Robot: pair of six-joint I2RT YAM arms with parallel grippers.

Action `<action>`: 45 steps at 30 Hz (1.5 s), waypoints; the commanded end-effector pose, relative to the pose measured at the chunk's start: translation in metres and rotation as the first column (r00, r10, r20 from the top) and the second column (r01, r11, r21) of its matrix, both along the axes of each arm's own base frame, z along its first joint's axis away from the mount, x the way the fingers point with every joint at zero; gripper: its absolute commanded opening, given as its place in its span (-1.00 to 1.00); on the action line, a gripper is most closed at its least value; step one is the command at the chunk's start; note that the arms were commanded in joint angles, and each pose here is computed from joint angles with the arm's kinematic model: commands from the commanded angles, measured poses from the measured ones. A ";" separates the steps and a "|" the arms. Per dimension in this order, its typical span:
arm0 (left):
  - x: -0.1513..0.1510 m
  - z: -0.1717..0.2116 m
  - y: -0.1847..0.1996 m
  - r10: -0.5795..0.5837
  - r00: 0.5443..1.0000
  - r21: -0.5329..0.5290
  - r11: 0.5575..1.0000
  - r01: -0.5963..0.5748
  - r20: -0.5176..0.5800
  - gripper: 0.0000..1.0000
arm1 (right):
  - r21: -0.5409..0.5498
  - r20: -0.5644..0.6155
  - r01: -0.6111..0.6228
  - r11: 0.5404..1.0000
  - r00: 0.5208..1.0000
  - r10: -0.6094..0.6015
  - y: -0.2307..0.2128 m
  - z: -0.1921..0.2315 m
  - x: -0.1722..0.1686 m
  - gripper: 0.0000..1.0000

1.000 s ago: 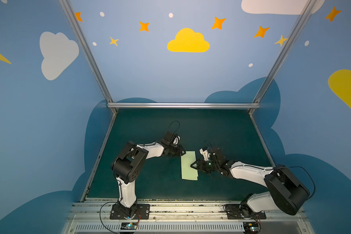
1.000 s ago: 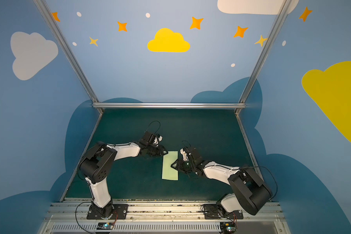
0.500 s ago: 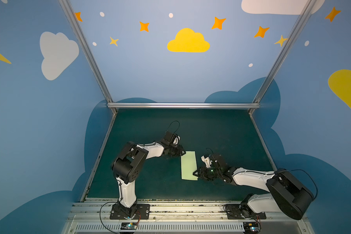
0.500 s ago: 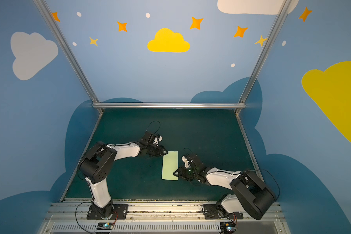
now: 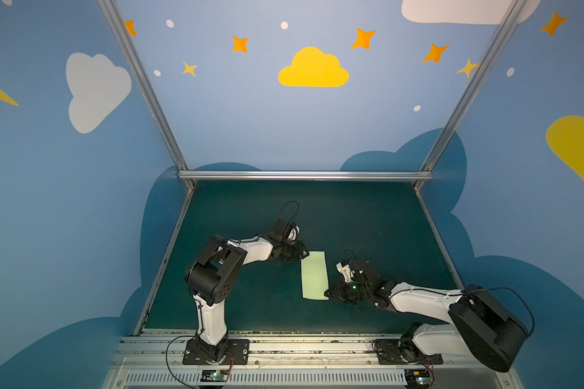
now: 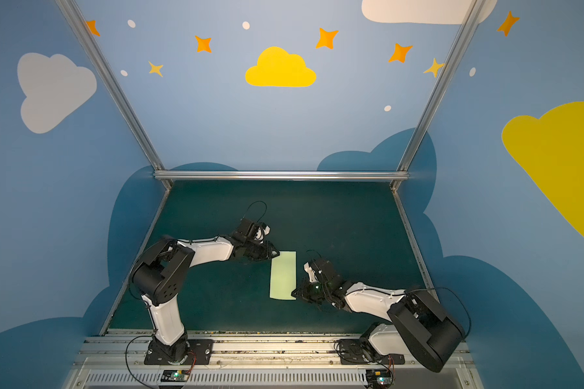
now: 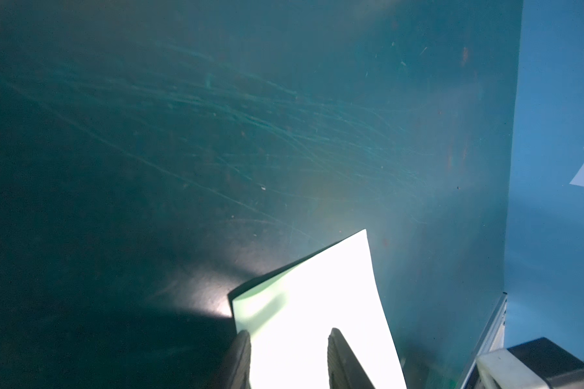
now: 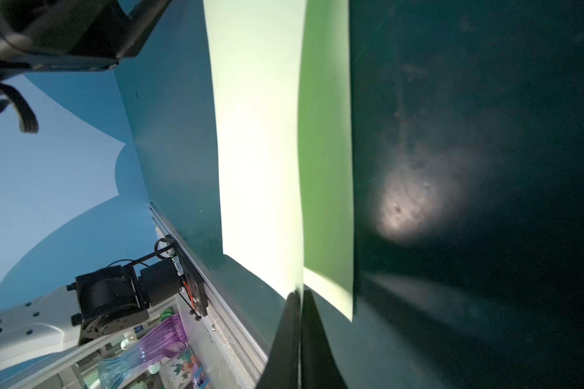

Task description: Fold a paper plane with a square sheet of paper (fold left side to right side)

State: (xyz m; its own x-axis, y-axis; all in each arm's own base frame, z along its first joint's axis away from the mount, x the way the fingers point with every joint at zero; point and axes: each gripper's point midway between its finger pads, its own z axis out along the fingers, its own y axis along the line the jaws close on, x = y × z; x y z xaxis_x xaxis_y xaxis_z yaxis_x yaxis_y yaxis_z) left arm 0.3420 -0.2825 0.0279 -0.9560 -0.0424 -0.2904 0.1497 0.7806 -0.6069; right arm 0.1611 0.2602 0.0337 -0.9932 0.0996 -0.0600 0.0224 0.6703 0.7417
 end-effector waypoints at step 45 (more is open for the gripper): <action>-0.026 0.021 0.002 -0.048 0.998 0.026 0.998 0.049 -0.051 -0.20 | -0.075 -0.021 0.031 0.997 0.999 -0.033 -0.014 0.000 0.002 -0.66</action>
State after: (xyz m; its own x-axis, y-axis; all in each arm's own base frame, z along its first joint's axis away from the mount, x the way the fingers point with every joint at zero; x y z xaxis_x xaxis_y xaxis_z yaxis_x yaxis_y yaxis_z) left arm 0.3198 -0.2773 0.0305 -0.9728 -0.0092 -0.2314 0.1308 0.8028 -0.5817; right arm 0.1636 0.2501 0.0356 -0.9910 0.1266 -0.0434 0.0609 0.7156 0.6959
